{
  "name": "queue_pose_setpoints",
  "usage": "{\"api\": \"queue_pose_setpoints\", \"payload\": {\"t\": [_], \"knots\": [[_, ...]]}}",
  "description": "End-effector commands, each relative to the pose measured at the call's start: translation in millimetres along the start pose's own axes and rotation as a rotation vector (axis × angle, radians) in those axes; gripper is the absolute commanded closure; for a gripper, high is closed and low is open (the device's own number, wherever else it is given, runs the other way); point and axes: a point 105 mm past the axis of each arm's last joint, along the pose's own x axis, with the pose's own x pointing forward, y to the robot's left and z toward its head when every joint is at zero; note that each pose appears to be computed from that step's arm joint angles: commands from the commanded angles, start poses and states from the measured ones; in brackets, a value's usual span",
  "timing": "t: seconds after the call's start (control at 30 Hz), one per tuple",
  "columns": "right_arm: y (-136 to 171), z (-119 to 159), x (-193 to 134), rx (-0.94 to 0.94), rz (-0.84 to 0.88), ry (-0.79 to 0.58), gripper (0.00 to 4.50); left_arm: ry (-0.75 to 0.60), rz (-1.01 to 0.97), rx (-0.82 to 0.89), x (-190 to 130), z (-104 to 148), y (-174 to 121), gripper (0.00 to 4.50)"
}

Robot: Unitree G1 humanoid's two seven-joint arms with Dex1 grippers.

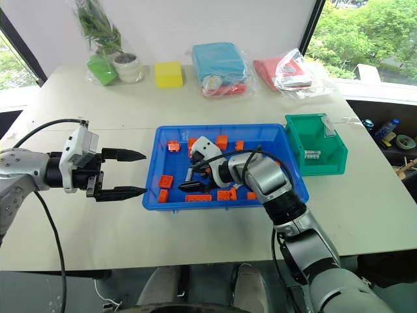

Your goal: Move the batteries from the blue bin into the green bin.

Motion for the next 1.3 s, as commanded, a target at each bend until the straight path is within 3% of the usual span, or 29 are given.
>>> {"api": "queue_pose_setpoints", "payload": {"t": [0.03,0.23,0.47,0.97,1.3], "knots": [[-3,0,1,-0.002,-0.018,0.002,0.31,-0.010,0.008,0.050,-5,12,-1,0.00],[-5,-8,10,-0.012,-0.036,0.026,0.31,-0.004,0.013,0.054,-5,10,0,0.00],[-11,2,9,-0.174,-0.037,0.001,0.31,-0.011,0.017,0.058,-4,13,2,0.00],[-2,32,11,-0.344,0.066,-0.205,0.14,-0.018,0.032,0.063,-5,13,5,0.00],[-4,23,33,-0.379,0.130,-0.178,0.14,-0.012,0.039,0.073,-8,15,6,0.00]]}}
